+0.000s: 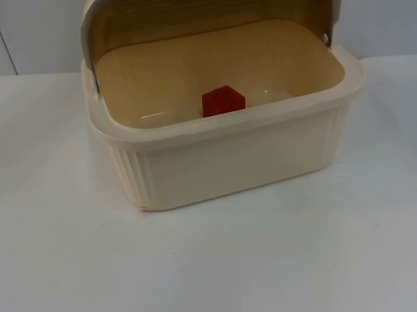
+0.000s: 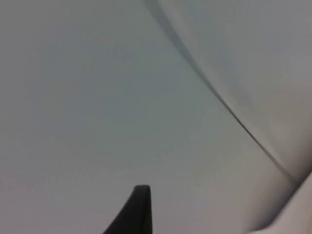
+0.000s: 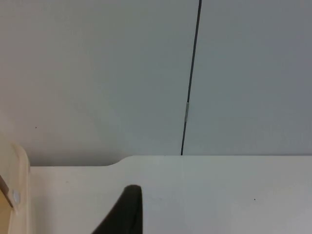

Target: Open the box lid with the left hand, place the block into the box with the right hand, then close the box lid with the left hand.

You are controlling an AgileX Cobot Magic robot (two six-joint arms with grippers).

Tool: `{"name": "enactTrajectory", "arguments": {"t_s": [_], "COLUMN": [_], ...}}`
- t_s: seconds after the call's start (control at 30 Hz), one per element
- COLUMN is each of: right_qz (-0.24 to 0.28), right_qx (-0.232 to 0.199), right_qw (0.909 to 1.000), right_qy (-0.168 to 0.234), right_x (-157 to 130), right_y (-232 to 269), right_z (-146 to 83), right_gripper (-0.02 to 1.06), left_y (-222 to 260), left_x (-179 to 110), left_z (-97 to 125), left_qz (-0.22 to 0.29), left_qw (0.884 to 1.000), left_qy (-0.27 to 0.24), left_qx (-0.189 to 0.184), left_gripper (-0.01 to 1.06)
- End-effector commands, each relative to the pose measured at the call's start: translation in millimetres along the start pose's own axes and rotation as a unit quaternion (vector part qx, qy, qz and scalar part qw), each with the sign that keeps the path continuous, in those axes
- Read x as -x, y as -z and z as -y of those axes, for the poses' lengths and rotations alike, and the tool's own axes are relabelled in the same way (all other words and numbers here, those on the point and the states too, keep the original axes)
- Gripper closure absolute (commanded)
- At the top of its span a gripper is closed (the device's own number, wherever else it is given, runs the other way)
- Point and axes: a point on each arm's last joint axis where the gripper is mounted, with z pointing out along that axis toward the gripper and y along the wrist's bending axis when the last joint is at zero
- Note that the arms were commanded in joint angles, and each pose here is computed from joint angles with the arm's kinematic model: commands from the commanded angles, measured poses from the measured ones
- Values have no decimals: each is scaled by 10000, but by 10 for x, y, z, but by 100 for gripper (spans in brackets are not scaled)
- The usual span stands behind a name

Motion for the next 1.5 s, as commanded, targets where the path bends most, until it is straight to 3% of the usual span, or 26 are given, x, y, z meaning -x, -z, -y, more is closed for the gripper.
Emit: {"name": "enactTrajectory", "arguments": {"t_s": [0.0, 0.07, 0.13, 0.17, 0.23, 0.3, 0.33, 0.37, 0.4, 0.6, 0.67, 0.7, 0.73, 0.8, 0.83, 0.93, 1.03, 1.47], "right_qz": [71, 71, 71, 71, 71, 81, 81, 81, 81, 90, 90, 90, 90, 127, 126, 112, 90, 44], "right_qx": [-21, -21, -21, -21, -21, -21, -21, -21, -21, -20, -20, -20, -20, -19, -19, -19, -20, -22], "right_qw": [10000, 10000, 10000, 10000, 10000, 10000, 10000, 10000, 10000, 9999, 9999, 9999, 9999, 9999, 9999, 9999, 10000, 10000], "right_qy": [40, 40, 40, 40, 40, 40, 40, 40, 40, 40, 40, 40, 40, 40, 25, 23, 23, 23], "right_x": [17, 17, 17, 17, 17, 19, 19, 19, 19, 21, 21, 21, 21, 27, 27, 25, 21, 12], "right_y": [23, 23, 23, 23, 23, 23, 23, 23, 23, 23, 23, 23, 23, 24, 24, 23, 23, 23], "right_z": [9, 9, 9, 9, 9, 9, 9, 9, 9, 9, 9, 9, 9, 8, 8, 9, 9, 9], "right_gripper": [0, 0, 0, 0, 0, 0, 0, 0, 0, 0, 0, 0, 0, 0, 0, 0, 0, 0], "left_y": [32, 36, 5, 5, -67, -137, -137, -166, -185, -207, -207, -220, -220, -255, -273, -316, -375, -554], "left_x": [211, 298, 353, 353, 335, 314, 314, 306, 287, 280, 242, 203, 203, 122, 101, 63, 31, -107], "left_z": [124, 204, 288, 288, 344, 382, 382, 398, 395, 426, 436, 472, 472, 547, 571, 503, 496, 644], "left_qz": [223, 355, 477, 477, 490, 539, 539, 560, 551, 567, 417, 251, 251, 220, 358, 484, 448, 243], "left_qw": [9868, 9819, 9814, 9814, 9819, 9832, 9832, 9864, 9905, 9970, 9976, 9964, 9964, 9826, 9778, 9803, 9839, 9812], "left_qy": [-1606, -1858, -1857, -1857, -1827, -1746, -1746, -1545, -1263, -503, -390, -385, -385, -626, -407, -134, -235, -121], "left_qx": [59, 42, 3, 3, -44, -21, -21, -26, -34, -168, -391, -712, -712, -1732, -2023, -1911, -1717, -1909], "left_gripper": [0, 3, 17, 17, 45, 84, 84, 101, 105, 105, 105, 105, 105, 105, 105, 105, 105, 105]}}
